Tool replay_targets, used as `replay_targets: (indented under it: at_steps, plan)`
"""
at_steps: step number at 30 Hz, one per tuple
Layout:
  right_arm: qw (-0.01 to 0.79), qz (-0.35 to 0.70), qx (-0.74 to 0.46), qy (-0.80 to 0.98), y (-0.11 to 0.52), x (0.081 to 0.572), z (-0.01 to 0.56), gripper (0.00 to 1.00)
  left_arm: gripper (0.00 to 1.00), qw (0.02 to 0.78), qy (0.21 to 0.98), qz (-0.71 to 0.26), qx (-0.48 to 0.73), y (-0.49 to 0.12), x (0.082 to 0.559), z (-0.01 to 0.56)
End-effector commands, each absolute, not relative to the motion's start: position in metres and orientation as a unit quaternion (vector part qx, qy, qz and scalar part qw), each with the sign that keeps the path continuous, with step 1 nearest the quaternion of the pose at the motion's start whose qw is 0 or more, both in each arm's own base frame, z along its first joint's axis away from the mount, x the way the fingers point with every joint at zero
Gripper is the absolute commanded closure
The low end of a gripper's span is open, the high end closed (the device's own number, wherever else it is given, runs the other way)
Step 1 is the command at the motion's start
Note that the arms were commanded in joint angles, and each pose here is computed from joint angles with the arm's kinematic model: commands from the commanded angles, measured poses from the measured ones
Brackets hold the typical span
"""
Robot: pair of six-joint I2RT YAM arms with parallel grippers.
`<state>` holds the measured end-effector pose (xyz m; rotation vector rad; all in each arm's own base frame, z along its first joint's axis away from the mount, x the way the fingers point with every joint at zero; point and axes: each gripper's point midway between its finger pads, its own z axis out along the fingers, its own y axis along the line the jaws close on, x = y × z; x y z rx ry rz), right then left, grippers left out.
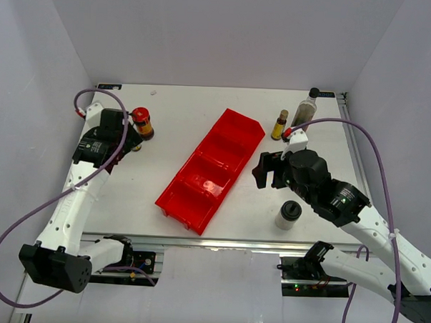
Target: Organize the condiment bottles
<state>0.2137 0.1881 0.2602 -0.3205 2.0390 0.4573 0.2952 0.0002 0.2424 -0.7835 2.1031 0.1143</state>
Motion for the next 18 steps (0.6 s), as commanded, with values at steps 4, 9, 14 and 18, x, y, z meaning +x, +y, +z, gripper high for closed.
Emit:
replay_targets:
  at_steps: [4,9,14,18]
  plan:
    - [0.516,0.218,-0.171,0.811,0.196,0.209,0.277,0.10,0.02,0.424,0.797,0.111,-0.415,0.084,0.275,0.250]
    - [0.519,0.217,-0.184,0.806,0.194,0.206,0.274,0.10,0.02,0.424,0.782,0.126,-0.440,0.105,0.266,0.253]
    - [0.515,0.217,-0.189,0.808,0.197,0.207,0.272,0.10,0.02,0.411,0.768,0.154,-0.467,0.138,0.256,0.252]
    - [0.507,0.213,-0.192,0.813,0.199,0.207,0.268,0.10,0.02,0.393,0.768,0.148,-0.484,0.156,0.255,0.235]
